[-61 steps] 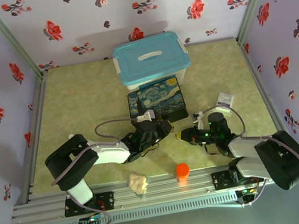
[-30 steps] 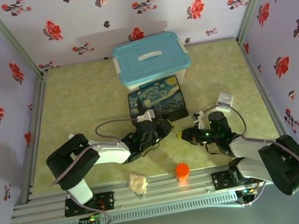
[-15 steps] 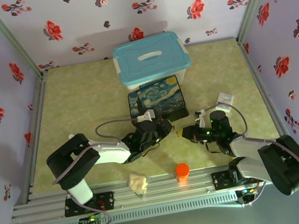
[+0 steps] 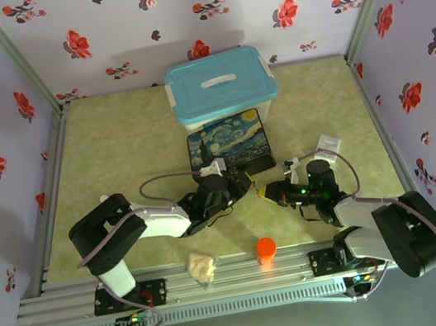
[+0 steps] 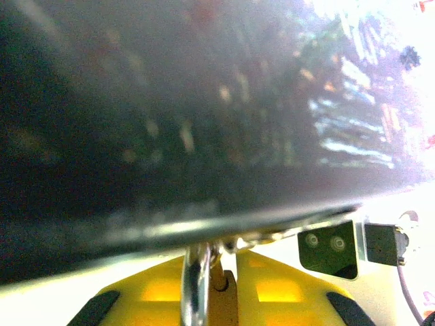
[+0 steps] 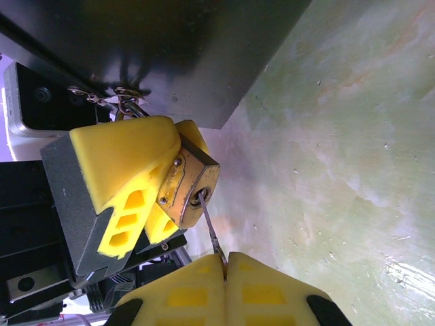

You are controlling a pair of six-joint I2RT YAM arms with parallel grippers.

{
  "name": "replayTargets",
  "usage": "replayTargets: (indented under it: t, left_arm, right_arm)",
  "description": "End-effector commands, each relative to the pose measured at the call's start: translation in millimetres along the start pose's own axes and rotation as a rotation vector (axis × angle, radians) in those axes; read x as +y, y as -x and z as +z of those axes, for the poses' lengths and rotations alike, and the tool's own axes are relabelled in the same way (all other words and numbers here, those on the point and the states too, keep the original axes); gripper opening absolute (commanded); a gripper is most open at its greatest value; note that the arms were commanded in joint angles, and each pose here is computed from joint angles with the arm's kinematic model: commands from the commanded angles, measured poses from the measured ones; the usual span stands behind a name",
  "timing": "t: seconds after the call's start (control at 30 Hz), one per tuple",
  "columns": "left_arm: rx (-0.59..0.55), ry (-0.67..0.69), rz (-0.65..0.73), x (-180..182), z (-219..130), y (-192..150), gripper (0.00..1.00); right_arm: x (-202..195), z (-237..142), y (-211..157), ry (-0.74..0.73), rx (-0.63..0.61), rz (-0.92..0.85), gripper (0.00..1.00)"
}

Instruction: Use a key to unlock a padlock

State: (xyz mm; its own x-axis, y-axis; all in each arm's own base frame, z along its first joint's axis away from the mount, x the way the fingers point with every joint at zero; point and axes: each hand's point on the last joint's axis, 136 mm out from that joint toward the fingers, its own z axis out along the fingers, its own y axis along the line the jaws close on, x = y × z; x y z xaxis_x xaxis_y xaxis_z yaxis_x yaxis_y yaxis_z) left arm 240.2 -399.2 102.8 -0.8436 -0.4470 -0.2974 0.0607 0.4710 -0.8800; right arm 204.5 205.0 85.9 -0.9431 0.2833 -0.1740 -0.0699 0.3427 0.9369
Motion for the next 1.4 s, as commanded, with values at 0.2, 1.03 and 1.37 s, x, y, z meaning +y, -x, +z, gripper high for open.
replayTargets:
  t: [0.2, 1.03, 1.37]
  left_arm:
    - [0.077, -0.12, 0.014, -41.8, -2.5, -11.7, 0.0]
    - [0.109, -0.168, -0.023, -31.3, -4.8, -10.6, 0.0]
    - [0.086, -0.231, -0.044, -40.8, -3.4, -7.4, 0.0]
  right_arm:
    - [12.6, -1.4, 12.3, 0.061, -0.015, 0.0, 0.0]
    - [-3.5, -6.0, 29.8, 0.053, -0.063, 0.067, 0.0]
    - [-3.9, -4.0, 29.2, 0.062, -0.059, 0.09, 0.0]
